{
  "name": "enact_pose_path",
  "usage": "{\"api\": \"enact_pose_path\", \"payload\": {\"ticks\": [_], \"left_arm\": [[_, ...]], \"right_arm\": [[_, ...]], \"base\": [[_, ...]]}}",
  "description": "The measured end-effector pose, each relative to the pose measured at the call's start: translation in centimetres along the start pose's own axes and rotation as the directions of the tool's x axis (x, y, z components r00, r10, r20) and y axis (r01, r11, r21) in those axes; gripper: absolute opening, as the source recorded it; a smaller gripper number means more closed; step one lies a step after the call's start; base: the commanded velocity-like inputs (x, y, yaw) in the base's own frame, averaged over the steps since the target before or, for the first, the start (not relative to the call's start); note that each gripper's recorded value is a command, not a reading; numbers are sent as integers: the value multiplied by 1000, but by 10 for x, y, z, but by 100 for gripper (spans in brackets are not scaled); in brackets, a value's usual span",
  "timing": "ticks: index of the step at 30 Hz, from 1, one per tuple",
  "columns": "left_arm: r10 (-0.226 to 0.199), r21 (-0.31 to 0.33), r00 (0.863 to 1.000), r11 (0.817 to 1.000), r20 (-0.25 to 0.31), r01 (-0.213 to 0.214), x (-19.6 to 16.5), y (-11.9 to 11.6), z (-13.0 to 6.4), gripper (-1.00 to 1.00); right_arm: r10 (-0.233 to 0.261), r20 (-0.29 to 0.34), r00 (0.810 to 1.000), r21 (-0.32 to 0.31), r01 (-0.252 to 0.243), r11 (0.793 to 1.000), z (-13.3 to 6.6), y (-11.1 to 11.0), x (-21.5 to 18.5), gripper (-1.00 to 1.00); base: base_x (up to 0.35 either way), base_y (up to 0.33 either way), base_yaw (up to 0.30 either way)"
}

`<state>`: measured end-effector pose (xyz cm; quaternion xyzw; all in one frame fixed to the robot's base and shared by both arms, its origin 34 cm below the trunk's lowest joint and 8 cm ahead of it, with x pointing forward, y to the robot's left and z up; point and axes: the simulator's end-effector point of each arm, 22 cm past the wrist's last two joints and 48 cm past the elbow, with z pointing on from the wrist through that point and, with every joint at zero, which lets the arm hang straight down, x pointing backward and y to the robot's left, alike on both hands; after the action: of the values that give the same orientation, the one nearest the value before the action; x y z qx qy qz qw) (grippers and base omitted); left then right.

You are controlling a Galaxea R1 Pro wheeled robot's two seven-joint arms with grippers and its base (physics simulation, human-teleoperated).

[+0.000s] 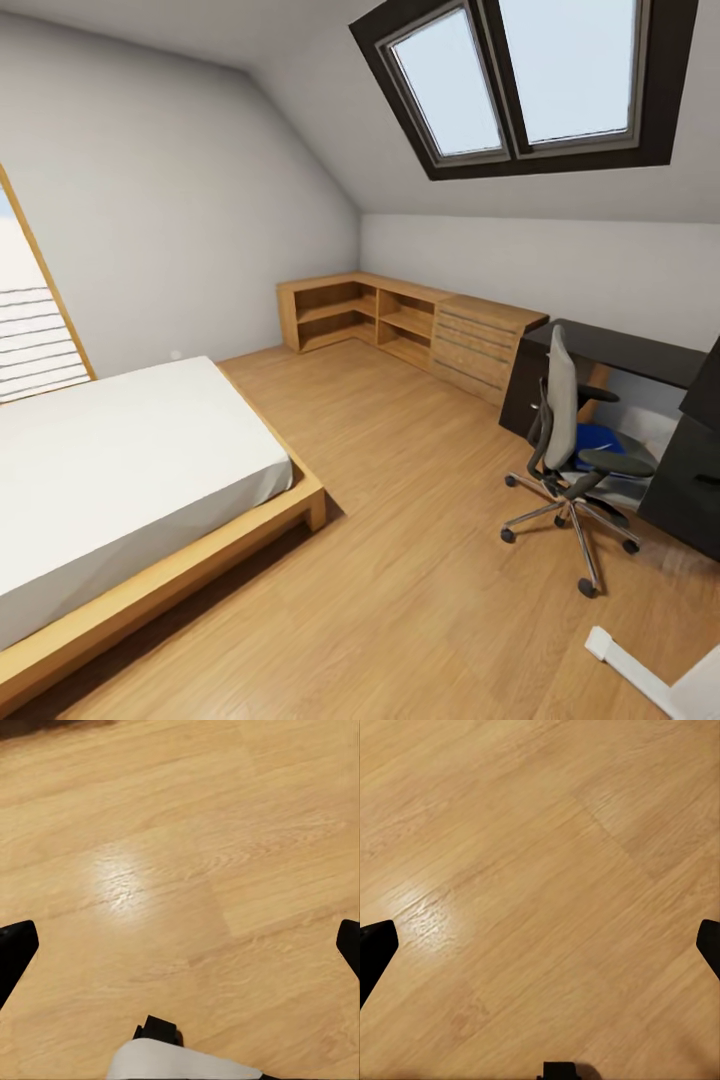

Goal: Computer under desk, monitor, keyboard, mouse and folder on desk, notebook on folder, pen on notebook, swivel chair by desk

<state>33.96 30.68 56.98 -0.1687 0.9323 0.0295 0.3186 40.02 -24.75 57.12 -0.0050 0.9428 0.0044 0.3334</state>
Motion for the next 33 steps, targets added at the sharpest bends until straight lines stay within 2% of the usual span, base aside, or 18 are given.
{"api": "enact_pose_path", "payload": {"ticks": [6, 16, 33], "left_arm": [[0, 1, 998, 1000, 61, 0, -12, -1, -1, 100], [2, 0, 998, 1000, 69, -2, -13, -1, -1, 100], [2, 3, 998, 1000, 64, -2, -12, -2, -1, 100]], "right_arm": [[0, -2, 1000, 0, 0, 1000, 0, 0, 1, 100], [-14, -6, 1000, -7, 14, 1000, 0, 2, 3, 100], [-27, -7, 1000, -15, 27, 1000, 0, 3, 3, 100]], "base": [[-13, 0, 0], [23, 8, 0], [272, 181, -3]]}}
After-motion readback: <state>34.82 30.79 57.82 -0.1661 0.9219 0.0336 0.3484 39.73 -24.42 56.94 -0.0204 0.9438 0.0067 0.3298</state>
